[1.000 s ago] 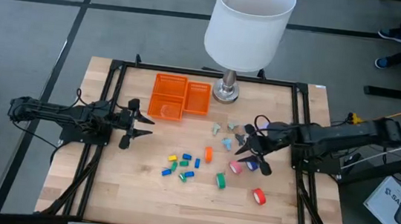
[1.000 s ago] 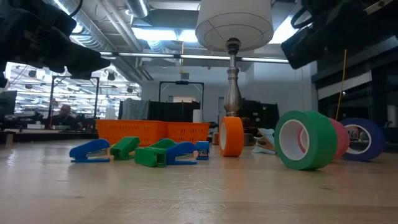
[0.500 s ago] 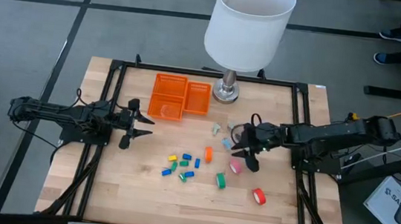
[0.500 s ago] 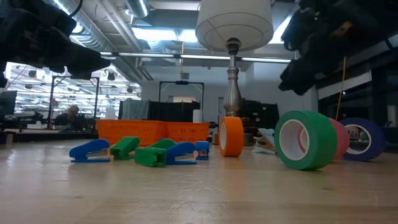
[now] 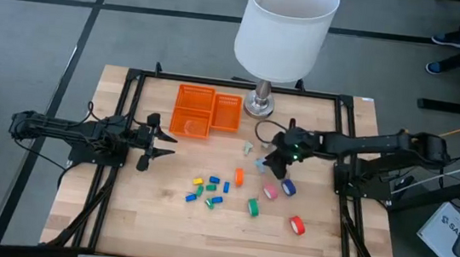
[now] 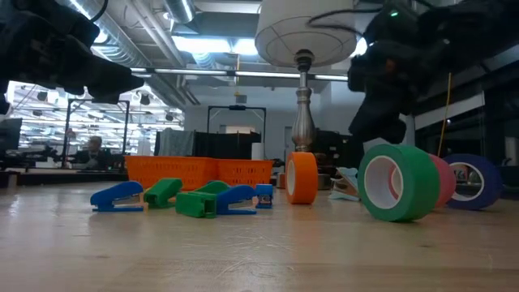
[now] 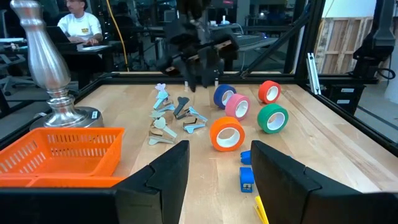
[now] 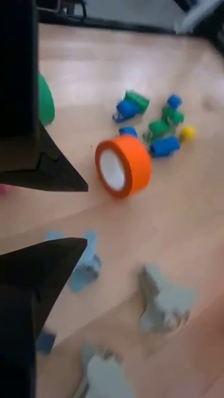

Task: Pick and place Stapler, Stapler remover, tape
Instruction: Put the light blue staple remover into the right orange basket

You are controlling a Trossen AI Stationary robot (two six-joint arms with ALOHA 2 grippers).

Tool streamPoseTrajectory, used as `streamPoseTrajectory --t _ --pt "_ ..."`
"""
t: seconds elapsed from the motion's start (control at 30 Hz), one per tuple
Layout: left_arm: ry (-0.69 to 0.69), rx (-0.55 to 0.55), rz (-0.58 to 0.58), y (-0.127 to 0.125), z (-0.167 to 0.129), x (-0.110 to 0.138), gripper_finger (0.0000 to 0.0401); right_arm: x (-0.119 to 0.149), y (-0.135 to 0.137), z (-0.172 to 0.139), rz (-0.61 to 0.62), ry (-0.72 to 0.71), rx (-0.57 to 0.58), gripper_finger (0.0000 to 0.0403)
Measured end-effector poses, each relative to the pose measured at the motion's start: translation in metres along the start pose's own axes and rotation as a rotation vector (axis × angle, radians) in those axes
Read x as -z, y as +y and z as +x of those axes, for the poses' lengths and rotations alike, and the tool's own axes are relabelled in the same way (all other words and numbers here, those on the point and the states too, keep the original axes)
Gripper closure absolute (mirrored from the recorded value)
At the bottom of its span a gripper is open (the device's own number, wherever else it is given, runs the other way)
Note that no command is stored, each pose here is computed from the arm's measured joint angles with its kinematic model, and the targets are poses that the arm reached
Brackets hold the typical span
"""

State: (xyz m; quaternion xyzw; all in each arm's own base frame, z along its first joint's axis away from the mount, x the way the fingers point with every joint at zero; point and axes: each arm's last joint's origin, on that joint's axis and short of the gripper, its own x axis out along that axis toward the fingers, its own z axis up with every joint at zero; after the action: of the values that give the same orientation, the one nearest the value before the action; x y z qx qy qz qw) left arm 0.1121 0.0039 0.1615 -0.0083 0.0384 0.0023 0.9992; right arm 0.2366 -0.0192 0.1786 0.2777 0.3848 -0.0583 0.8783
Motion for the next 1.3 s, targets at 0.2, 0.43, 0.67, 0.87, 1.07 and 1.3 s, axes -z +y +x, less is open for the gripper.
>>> streamPoseTrajectory --t 0.2,0.43,0.67,0.87,1.07,1.3 --pt "0.000 0.000 0.000 0.000 0.000 0.000 0.0232 -0.028 -0.005 0.000 0.035 0.202 0.152 0.0230" --pt "0.000 0.000 0.000 0.000 0.000 0.000 0.0232 -0.045 -0.005 0.024 -0.048 0.333 0.146 0.0205" --pt "0.000 0.000 0.000 0.000 0.000 0.000 0.0232 -0.037 -0.012 0.042 -0.090 0.430 0.091 0.0213" --pt "0.000 0.000 0.000 0.000 0.000 0.000 0.0232 -0.035 -0.014 0.046 -0.168 0.436 0.075 0.0226" --pt "0.000 0.000 0.000 0.000 0.000 0.000 0.0232 -0.037 -0.013 0.047 -0.219 0.417 0.060 0.0239" --pt "0.000 0.000 0.000 0.000 0.000 0.000 0.0232 -0.038 -0.013 0.048 -0.229 0.410 0.056 0.0269"
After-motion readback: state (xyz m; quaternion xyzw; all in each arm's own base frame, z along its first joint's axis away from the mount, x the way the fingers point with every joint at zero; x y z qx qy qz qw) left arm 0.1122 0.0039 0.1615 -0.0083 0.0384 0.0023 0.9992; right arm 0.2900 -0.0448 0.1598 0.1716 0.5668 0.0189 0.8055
